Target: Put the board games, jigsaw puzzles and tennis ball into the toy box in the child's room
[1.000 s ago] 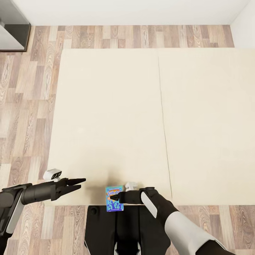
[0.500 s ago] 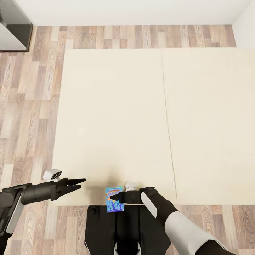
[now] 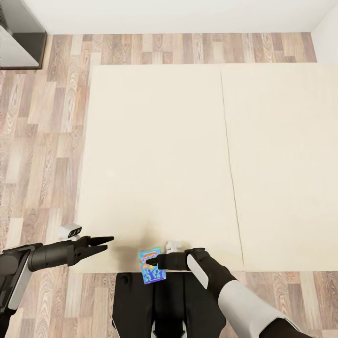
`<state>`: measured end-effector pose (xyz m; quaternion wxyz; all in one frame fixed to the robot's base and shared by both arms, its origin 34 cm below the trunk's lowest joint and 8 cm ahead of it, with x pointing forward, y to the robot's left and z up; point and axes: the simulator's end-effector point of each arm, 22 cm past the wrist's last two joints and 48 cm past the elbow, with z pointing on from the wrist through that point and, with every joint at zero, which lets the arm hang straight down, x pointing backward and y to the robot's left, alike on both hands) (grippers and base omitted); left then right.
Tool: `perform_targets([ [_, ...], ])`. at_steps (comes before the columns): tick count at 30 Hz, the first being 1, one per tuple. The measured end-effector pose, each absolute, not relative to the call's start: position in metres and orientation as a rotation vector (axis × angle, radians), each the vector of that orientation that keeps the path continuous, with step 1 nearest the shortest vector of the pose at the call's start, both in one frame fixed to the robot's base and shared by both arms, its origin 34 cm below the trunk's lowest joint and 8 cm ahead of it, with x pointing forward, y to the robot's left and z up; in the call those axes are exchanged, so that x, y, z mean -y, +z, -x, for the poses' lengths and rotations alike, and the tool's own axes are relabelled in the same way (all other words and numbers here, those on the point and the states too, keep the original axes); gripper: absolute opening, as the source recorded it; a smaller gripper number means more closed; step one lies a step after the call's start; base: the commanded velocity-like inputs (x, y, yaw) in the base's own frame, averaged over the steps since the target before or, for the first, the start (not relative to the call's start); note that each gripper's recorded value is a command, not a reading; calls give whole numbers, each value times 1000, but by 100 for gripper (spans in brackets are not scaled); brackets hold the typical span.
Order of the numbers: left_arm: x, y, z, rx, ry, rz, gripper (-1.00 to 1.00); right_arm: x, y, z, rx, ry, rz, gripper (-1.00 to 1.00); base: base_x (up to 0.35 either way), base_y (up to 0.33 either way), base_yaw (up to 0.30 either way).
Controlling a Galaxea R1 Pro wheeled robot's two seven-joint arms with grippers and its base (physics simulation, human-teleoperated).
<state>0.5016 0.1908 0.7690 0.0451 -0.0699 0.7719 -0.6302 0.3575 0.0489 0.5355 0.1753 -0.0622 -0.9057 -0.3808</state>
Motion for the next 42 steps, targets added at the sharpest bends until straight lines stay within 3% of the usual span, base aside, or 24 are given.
perform_targets([
  [42, -199, 768, -504, -2365, -1898, 220, 100, -48, 543, -339, 2481, -1051, 170, 100, 0, 11, 0],
])
